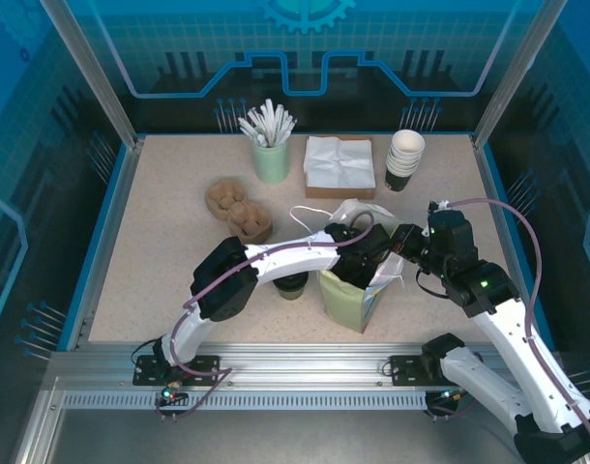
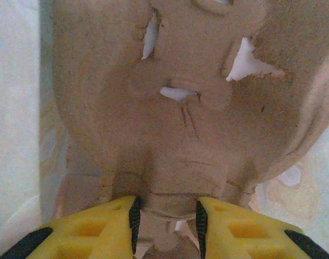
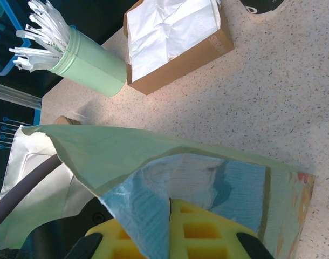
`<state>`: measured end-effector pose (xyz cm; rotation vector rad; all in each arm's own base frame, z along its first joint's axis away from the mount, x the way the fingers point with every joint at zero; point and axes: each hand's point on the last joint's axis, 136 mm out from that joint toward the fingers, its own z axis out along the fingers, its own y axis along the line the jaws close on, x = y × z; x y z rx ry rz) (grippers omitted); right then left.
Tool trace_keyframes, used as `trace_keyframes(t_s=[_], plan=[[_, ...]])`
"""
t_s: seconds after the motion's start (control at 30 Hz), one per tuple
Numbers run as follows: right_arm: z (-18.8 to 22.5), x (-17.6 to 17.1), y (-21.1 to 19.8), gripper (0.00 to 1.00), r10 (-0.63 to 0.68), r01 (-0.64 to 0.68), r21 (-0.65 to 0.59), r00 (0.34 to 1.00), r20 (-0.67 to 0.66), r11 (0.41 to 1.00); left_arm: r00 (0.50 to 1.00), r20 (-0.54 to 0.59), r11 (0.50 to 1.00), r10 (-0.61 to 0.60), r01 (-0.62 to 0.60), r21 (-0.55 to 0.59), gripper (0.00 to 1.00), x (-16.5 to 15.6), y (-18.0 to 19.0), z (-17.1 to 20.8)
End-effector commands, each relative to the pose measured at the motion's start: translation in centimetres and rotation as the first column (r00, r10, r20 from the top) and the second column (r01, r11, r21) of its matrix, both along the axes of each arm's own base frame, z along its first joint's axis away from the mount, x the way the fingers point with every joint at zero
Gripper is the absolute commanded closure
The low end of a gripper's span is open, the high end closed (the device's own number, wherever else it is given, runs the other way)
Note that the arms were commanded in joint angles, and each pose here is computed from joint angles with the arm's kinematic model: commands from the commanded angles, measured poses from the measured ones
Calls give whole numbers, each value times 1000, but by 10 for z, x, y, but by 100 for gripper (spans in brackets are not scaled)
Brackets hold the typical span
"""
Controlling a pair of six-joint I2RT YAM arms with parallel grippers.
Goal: Pack the takeout coffee
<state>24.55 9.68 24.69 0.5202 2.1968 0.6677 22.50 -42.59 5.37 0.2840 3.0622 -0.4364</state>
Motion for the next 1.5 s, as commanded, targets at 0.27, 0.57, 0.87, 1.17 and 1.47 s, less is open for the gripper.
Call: trace_keyframes(t_s=[0.27, 0.57, 0.87, 1.17, 1.47], plan=[[28, 7, 14, 100, 73, -77, 30, 991, 109, 997, 998, 48, 997, -44, 47, -63, 65, -3, 1, 36], [26, 9, 1, 100, 32, -31, -12, 997, 68, 999, 970, 242, 979, 11, 40, -202, 65, 8, 14, 130], [33, 13, 4, 100, 63, -60, -29, 995, 81, 998, 937, 346, 946, 49, 68, -317, 64, 9, 22, 191], [55, 10, 15, 100, 214, -202, -77, 954, 210, 976, 853, 517, 843, 76, 221, -489, 62, -8, 44, 280], [79, -13, 29, 100, 369, -342, -141, 842, 393, 929, 706, 690, 820, 161, 293, -491, 60, -17, 105, 332]])
